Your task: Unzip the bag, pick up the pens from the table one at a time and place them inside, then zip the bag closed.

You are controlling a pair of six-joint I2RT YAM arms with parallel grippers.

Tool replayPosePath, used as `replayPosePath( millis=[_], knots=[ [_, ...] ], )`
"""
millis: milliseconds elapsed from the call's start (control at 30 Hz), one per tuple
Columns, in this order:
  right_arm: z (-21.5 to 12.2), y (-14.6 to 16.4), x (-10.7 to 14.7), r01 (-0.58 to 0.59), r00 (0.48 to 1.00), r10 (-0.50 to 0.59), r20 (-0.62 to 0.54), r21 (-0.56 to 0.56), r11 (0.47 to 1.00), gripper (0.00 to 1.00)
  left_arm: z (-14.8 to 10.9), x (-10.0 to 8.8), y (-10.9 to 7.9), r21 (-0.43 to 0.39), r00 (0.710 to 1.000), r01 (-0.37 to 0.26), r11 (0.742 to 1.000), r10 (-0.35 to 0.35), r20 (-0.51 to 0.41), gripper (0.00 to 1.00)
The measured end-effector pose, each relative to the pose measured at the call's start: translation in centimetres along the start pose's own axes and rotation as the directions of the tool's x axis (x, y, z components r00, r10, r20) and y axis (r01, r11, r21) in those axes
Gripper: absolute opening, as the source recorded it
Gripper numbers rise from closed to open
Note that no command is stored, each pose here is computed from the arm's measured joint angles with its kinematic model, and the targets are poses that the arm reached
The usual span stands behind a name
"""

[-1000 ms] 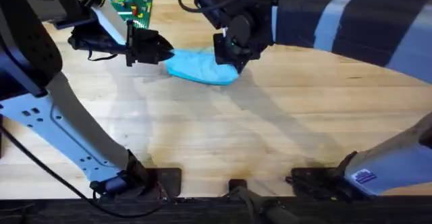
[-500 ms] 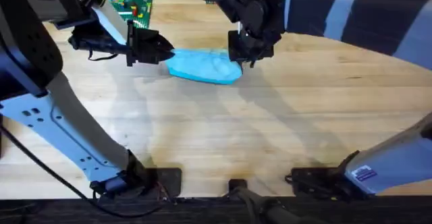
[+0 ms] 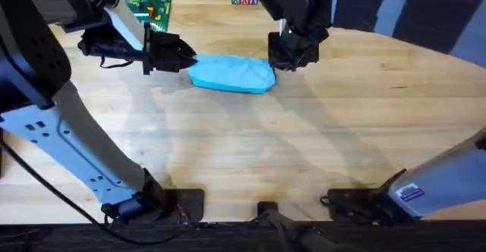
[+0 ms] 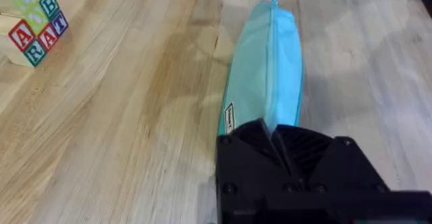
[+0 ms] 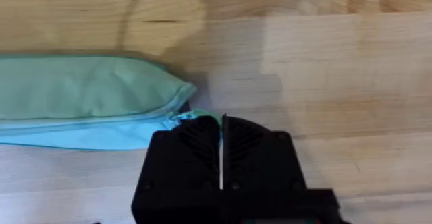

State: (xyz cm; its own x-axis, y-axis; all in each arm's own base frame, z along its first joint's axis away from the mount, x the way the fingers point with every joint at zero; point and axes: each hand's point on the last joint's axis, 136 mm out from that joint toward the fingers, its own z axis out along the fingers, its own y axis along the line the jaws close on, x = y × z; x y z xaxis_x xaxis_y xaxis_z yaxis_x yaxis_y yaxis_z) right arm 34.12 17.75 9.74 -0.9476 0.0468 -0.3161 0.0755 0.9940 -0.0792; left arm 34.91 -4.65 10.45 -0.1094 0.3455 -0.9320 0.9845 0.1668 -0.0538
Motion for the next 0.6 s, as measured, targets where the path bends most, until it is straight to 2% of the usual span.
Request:
replayPosePath(
  millis=[267, 600],
  knots=[
    [0.5, -1.2, -0.4, 0.003, 0.999, -0.004, -0.042, -0.031, 1.0, 0.031, 0.2, -0.3, -0.1, 0.006, 1.0, 0.009, 1.0, -0.009, 0.012, 0.041],
    [1.2, -3.2, -1.0, -0.108, 0.986, 0.092, -0.139, -0.114, 0.988, 0.031, 0.8, -1.1, -0.2, 0.013, 0.999, 0.005, 1.0, -0.006, 0.04, 0.041]
  ],
)
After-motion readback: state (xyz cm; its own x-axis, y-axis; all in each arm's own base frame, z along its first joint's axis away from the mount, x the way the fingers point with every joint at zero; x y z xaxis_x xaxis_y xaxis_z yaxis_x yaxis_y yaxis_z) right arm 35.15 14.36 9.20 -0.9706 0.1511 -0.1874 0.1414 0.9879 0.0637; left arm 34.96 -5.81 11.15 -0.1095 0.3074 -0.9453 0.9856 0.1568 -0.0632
